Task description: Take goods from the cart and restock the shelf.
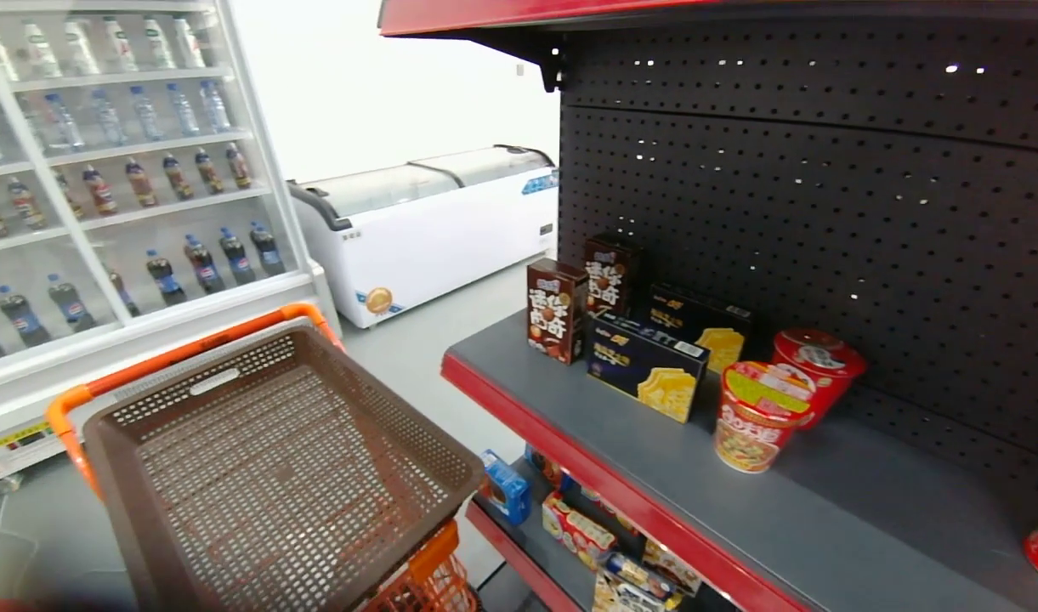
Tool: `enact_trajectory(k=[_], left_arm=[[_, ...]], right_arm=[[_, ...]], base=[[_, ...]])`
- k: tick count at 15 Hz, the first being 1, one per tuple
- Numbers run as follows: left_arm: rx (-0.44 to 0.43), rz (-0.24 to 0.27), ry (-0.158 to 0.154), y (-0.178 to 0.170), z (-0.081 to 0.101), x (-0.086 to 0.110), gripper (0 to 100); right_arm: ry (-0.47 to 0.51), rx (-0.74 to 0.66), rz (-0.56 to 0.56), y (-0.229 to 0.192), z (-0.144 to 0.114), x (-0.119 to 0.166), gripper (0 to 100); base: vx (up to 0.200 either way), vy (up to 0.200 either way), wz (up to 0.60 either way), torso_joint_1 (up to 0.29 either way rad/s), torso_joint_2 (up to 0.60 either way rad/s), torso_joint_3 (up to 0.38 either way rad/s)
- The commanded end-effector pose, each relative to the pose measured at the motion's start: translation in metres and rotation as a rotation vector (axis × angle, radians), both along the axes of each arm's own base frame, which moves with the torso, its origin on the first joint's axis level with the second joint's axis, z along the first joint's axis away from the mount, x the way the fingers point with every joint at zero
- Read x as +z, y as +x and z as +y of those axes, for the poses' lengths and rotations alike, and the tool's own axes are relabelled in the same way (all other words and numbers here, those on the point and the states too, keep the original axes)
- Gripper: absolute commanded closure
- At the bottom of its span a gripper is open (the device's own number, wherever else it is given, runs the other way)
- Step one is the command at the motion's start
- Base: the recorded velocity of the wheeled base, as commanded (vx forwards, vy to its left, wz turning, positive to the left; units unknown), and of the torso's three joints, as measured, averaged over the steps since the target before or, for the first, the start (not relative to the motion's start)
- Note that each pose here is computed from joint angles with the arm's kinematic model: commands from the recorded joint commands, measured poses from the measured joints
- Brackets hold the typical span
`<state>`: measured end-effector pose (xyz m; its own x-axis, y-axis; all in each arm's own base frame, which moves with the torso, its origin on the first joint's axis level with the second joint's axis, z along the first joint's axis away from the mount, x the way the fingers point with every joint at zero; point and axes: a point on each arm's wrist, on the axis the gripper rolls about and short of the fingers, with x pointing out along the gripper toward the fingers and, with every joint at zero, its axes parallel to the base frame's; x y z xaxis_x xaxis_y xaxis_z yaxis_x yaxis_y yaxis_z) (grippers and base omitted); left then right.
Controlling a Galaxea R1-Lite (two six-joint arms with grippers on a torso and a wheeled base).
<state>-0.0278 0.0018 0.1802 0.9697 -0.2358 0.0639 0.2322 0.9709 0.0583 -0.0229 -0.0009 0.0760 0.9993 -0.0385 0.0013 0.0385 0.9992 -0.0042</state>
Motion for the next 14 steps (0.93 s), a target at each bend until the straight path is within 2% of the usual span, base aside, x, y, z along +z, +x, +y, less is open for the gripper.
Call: enact_trajectory(k=[1, 5, 10, 12, 14], left_arm=[[0.0, 0.009, 0.0, 0.0002, 0.0, -0.0049, 100], [-0.001, 0.026, -0.003, 0.0017, -0.0002, -0.0106, 100], [0.014, -0.01, -0.013, -0.005, 0.001, -0.0137, 100], [0.024, -0.016, -0.04, -0.007, 0.0017, -0.0141, 100], [0.023, -0.023, -0.046, -0.0082, 0.0019, -0.0139, 100]], right_arm=[[0.0, 0.0, 0.0, 0.0, 0.0, -0.0001, 0], [0.0, 0.0, 0.0, 0.0, 0.0, -0.0001, 0], [0.0, 0.0, 0.0, 0.0, 0.0, -0.0001, 0], [0.0, 0.0, 0.0, 0.0, 0.0, -0.0001, 0], [0.0, 0.0, 0.0, 0.0, 0.0, -0.0001, 0]], base=[[0.0, 0.0, -0.6, -0.002, 0.0, 0.017], [0.0, 0.0, -0.6, 0.004, 0.0, 0.001], [0.0, 0.0, -0.6, 0.001, 0.0, 0.002], [0.0, 0.0, -0.6, 0.002, 0.0, -0.005], [0.0, 0.0, -0.6, 0.002, 0.01, 0.002]])
